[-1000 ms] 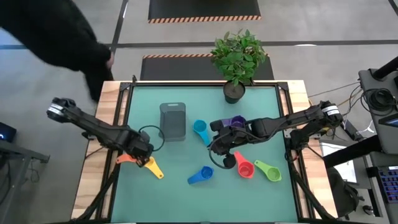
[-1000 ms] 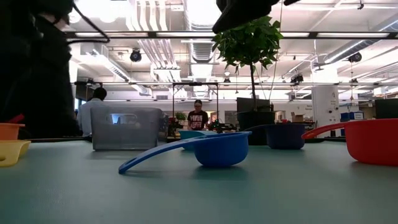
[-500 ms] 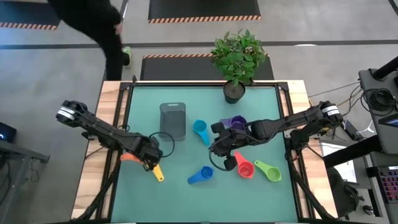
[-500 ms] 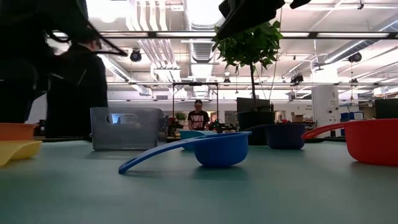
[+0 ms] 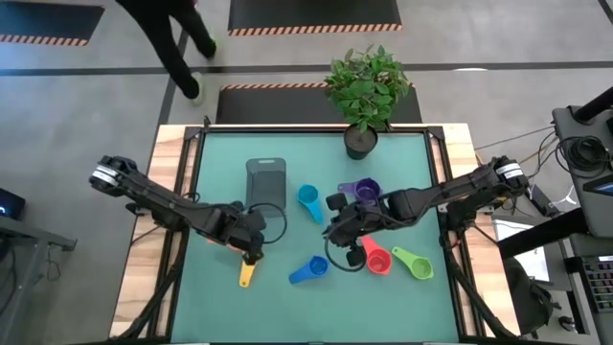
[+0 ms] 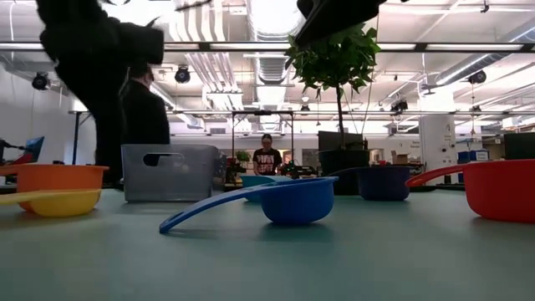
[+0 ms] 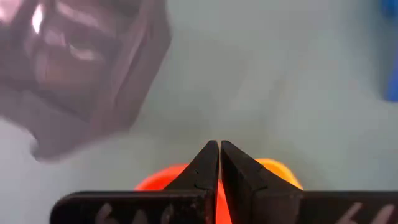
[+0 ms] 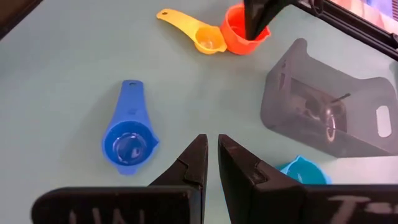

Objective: Nest measuring cups in basket
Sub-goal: Stack the orange measuring cup on top of the violet measuring cup

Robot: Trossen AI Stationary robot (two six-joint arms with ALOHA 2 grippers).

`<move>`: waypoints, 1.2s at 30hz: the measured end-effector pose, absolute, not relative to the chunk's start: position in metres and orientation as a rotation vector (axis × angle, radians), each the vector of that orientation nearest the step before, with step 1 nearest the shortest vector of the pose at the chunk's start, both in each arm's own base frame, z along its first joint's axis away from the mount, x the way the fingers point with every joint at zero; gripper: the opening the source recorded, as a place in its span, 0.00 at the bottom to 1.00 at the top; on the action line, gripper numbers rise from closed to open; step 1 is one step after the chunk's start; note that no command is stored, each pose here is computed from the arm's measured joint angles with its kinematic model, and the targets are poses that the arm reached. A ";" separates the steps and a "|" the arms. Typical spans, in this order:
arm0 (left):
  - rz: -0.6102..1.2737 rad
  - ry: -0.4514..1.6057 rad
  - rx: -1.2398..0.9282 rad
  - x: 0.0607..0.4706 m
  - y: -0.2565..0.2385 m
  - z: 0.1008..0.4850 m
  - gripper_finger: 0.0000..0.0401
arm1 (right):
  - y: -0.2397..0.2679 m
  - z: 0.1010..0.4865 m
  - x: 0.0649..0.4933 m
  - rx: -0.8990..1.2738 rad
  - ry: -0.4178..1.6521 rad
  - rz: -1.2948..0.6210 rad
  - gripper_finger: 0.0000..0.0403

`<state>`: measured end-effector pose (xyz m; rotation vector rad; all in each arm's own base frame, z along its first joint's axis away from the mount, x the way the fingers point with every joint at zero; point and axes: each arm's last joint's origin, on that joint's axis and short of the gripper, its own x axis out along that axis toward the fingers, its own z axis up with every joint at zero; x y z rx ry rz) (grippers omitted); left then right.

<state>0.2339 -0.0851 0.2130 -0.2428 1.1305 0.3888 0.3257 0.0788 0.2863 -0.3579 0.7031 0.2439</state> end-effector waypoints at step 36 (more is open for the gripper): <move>0.263 0.453 -0.011 0.135 -0.068 0.340 0.00 | 0.090 0.233 0.544 -0.439 0.502 0.133 0.07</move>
